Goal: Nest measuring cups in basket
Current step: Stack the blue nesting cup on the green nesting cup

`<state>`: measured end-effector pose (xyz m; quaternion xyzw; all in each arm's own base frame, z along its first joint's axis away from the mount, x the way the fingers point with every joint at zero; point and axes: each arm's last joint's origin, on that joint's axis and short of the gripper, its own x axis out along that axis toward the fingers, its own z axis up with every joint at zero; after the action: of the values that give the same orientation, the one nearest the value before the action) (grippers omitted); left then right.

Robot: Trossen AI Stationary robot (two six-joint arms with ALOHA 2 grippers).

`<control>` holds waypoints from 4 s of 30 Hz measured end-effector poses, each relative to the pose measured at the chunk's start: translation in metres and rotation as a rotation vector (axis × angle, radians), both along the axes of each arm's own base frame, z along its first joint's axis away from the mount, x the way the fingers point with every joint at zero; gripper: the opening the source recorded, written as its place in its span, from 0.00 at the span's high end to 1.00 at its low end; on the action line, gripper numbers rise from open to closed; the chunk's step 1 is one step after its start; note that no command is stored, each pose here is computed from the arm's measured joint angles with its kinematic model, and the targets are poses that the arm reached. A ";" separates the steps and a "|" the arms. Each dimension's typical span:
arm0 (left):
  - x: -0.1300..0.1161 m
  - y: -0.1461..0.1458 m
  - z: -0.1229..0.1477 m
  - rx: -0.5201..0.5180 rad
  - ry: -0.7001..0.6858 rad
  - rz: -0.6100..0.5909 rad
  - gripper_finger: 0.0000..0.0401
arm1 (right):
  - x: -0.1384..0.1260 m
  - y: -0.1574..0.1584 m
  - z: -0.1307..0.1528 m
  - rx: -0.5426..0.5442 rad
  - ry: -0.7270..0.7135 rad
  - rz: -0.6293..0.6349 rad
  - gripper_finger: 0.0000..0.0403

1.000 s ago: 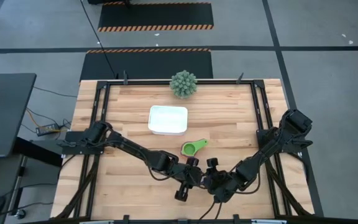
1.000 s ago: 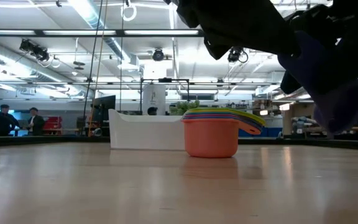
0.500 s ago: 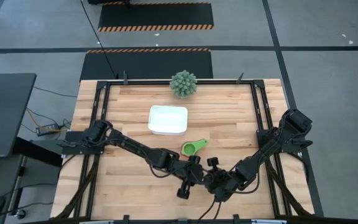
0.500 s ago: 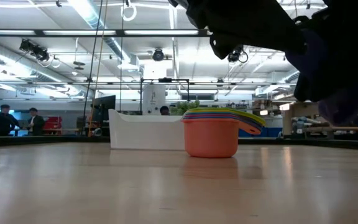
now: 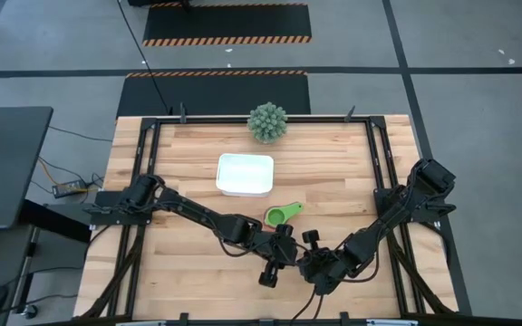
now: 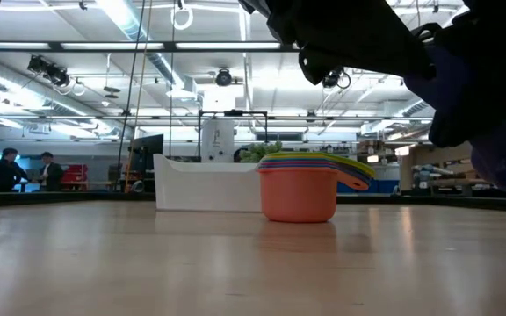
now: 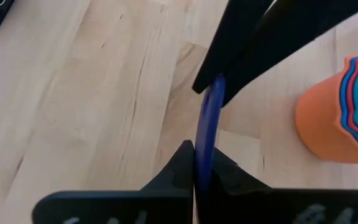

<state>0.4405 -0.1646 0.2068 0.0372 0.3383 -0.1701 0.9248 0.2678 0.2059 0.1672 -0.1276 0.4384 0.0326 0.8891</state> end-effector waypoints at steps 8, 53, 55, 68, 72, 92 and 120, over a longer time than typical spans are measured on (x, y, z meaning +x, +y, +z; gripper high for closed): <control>0.000 0.000 0.000 0.024 -0.007 0.024 0.97 | 0.000 0.000 0.000 0.014 0.001 -0.022 0.97; -0.037 -0.044 0.008 0.825 -0.119 0.124 0.68 | -0.058 -0.090 0.010 0.706 -0.947 -0.599 0.96; -0.035 -0.044 0.010 0.934 -0.140 0.057 0.68 | -0.057 -0.095 0.012 0.789 -0.994 -0.581 0.96; -0.021 -0.025 0.017 1.377 -0.129 -0.207 0.68 | -0.044 -0.113 0.018 0.934 -1.012 -0.491 0.96; -0.018 -0.018 0.017 1.403 -0.116 -0.218 0.68 | -0.044 -0.114 0.018 0.930 -1.018 -0.503 0.96; -0.007 0.004 0.016 1.485 -0.100 -0.407 0.80 | -0.043 -0.115 0.020 0.970 -1.022 -0.483 0.96; -0.004 0.007 0.016 1.390 -0.132 -0.359 0.98 | -0.043 -0.114 0.019 0.918 -1.018 -0.459 0.69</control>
<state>0.4362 -0.1574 0.2230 0.6823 0.3004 -0.0621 0.6636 0.2246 0.0914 0.1863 0.3546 -0.0724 -0.0378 0.9315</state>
